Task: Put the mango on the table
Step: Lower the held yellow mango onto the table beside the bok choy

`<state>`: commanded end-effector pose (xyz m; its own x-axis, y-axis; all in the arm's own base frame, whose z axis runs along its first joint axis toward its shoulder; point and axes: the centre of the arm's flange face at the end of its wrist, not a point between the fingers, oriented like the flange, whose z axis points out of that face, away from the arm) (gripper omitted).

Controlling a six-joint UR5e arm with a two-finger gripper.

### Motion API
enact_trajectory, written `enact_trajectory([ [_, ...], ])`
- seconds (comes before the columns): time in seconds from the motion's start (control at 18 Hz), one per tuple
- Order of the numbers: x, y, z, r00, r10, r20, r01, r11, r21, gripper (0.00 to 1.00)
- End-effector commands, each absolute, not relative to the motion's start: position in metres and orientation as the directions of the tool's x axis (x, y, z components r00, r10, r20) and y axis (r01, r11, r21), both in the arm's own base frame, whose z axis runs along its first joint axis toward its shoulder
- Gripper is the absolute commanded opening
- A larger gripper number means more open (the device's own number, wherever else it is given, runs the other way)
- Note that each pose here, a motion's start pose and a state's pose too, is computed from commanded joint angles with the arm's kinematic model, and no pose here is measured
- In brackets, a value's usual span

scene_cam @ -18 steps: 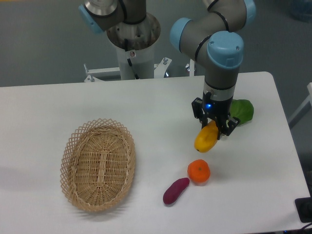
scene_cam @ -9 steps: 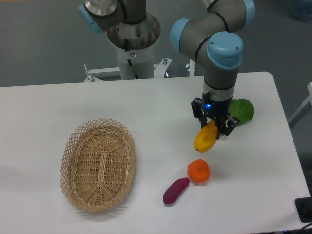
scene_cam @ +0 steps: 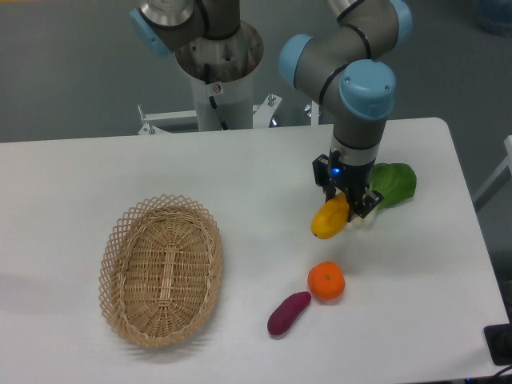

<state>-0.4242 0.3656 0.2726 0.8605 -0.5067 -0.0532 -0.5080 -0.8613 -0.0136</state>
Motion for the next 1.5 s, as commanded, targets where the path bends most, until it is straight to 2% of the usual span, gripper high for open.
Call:
enact_trajectory([
  [0.72, -0.396, 0.355, 0.228, 0.852, -0.521, 0.050, -0.522, -0.853, -0.008, 0.49],
  [1.06, -0.395, 0.357, 0.224, 0.853, -0.519, 0.056, -0.519, -0.855, -0.008, 0.51],
  [1.28, -0.394, 0.359, 0.224, 0.853, -0.519, 0.055, -0.519, -0.855, -0.008, 0.61],
  [1.5, -0.396, 0.361, 0.226, 0.854, -0.519, 0.029, -0.519, -0.855, -0.008, 0.88],
])
